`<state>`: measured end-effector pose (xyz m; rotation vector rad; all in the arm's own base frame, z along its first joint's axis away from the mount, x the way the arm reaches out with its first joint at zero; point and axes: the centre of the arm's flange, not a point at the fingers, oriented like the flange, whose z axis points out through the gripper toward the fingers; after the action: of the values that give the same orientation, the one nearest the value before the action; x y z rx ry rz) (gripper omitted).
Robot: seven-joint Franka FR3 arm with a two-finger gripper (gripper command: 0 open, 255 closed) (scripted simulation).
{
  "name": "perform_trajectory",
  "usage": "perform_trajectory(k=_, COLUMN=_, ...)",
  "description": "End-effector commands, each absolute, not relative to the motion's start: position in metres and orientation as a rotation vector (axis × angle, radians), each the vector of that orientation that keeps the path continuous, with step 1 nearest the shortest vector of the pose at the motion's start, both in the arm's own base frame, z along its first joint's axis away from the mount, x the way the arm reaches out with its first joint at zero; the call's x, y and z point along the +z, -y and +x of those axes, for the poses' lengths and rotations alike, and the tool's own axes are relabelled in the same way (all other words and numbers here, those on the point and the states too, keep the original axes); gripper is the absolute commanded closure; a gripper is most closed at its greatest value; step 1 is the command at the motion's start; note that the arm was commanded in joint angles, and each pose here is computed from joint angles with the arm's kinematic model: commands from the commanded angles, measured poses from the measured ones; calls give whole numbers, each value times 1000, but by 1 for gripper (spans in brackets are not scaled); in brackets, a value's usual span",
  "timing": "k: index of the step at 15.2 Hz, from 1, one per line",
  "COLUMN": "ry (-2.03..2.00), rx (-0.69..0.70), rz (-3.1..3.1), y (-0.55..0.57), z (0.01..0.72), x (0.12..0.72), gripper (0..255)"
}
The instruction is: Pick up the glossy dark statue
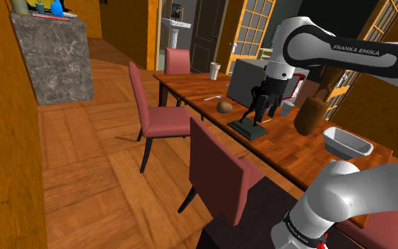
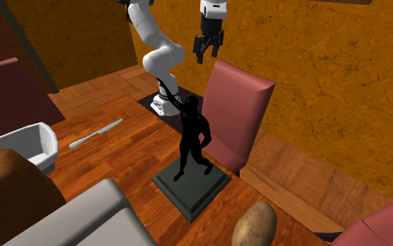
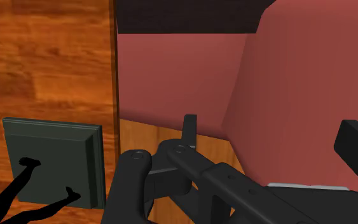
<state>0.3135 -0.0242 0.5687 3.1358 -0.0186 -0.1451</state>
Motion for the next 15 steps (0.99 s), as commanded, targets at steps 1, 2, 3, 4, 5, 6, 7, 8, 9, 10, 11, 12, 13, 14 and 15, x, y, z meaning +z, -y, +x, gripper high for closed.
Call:
perform_trajectory(k=1, ry=19, rx=-145, rz=3136, y=24, z=313, x=569, gripper=0)
perform_trajectory(k=2, ry=15, rx=-138, rz=3135, y=36, z=318, x=570, gripper=0)
perform_trajectory(k=3, ry=10, rx=-130, rz=3135, y=48, z=323, x=572, gripper=0)
perform_trajectory(k=4, ry=6, rx=-123, rz=3135, y=60, z=327, x=573, gripper=0)
perform_trajectory(k=5, ry=2, rx=-116, rz=3134, y=72, z=332, x=575, gripper=0)
perform_trajectory(k=6, ry=-2, rx=-108, rz=3134, y=83, z=336, x=577, gripper=0)
perform_trajectory(k=7, ry=-6, rx=-101, rz=3133, y=95, z=341, x=579, gripper=0)
perform_trajectory(k=8, ry=-10, rx=-94, rz=3133, y=107, z=346, x=580, gripper=0)
perform_trajectory(k=9, ry=-14, rx=-86, rz=3132, y=119, z=350, x=582, gripper=0)
perform_trajectory(k=10, ry=-18, rx=-79, rz=3132, y=131, z=355, x=584, gripper=0)
perform_trajectory(k=11, ry=-22, rx=-72, rz=3131, y=142, z=360, x=586, gripper=0)
perform_trajectory(k=12, ry=-26, rx=-64, rz=3131, y=154, z=365, x=588, gripper=0)
perform_trajectory(k=13, ry=-30, rx=-57, rz=3130, y=166, z=369, x=589, gripper=0)
perform_trajectory(k=14, ry=-34, rx=-50, rz=3129, y=178, z=374, x=591, gripper=0)
perform_trajectory(k=15, ry=-38, rx=-42, rz=3129, y=189, z=379, x=593, gripper=0)
